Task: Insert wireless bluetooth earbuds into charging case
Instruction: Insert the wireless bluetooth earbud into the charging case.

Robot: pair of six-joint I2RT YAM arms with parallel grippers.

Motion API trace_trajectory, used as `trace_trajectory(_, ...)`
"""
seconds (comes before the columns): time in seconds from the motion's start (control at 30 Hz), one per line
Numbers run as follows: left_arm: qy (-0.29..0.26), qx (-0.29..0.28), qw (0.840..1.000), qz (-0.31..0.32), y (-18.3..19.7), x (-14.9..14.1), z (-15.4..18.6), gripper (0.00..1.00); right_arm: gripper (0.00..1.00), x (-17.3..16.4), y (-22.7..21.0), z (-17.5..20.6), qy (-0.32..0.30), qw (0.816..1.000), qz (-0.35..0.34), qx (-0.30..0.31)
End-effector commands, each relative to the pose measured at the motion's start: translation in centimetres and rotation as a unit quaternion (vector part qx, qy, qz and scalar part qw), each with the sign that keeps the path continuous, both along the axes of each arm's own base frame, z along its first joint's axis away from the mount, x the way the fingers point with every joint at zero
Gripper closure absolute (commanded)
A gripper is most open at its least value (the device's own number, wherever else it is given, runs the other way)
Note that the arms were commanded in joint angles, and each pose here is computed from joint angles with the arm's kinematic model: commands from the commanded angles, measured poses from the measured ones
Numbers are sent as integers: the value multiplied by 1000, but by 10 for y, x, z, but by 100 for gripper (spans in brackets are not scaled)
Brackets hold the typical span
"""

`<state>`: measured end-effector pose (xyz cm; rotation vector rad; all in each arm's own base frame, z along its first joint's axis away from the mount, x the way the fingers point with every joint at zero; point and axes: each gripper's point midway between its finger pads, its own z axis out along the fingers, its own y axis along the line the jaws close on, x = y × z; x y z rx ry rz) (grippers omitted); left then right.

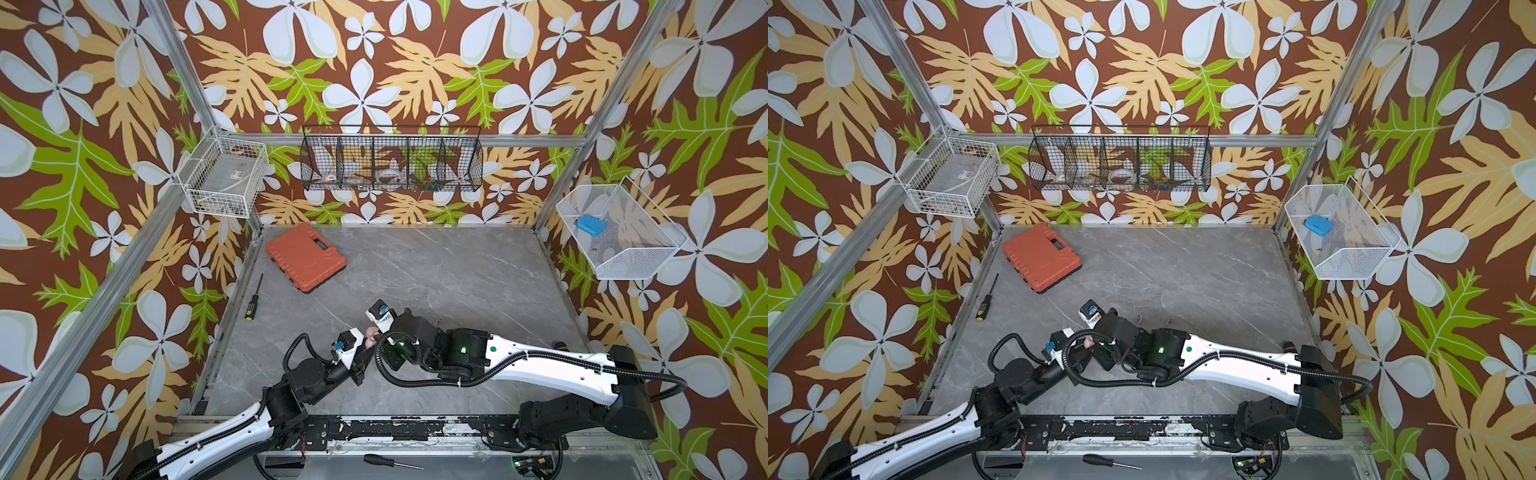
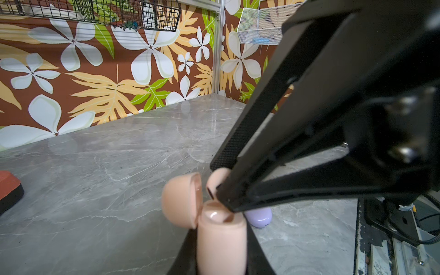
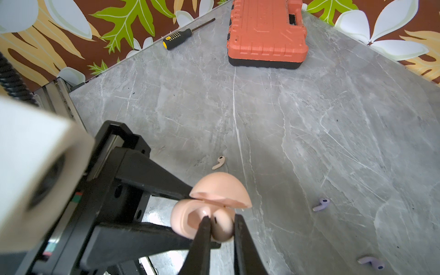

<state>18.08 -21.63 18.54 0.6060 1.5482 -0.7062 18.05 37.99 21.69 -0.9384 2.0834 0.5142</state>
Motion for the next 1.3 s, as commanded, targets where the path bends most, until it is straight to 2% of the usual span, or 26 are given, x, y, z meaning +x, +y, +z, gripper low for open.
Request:
trace_trajectory(0.0, -25, -28, 999, 7, 2, 2, 19, 100, 82, -1, -1, -6, 3, 1000, -3, -10)
trace_trajectory(0.33, -33, -31, 999, -2, 1, -2, 22, 100, 74, 1, -2, -1, 2, 1000, -8, -7)
trace_trajectory(0.7, -43, -41, 998, -5, 2, -4, 29, 100, 64, -3, -5, 23, -1, 1000, -4, 26)
trace_trajectory(0.83, -55, -46, 997, -6, 3, -5, 35, 100, 54, -5, -13, 47, -11, 998, -8, 60)
trace_trajectory(1.0, -87, -54, 995, -17, 5, -12, 48, 100, 36, -3, -30, 79, -25, 993, -26, 109)
trace_trajectory(1.13, -124, -64, 989, -39, 6, -23, 66, 100, 23, 4, -46, 97, -8, 987, -41, 157)
trace_trajectory(1.27, -150, -102, 983, -37, 16, -31, 93, 100, 5, 31, -73, 97, 30, 977, -89, 194)
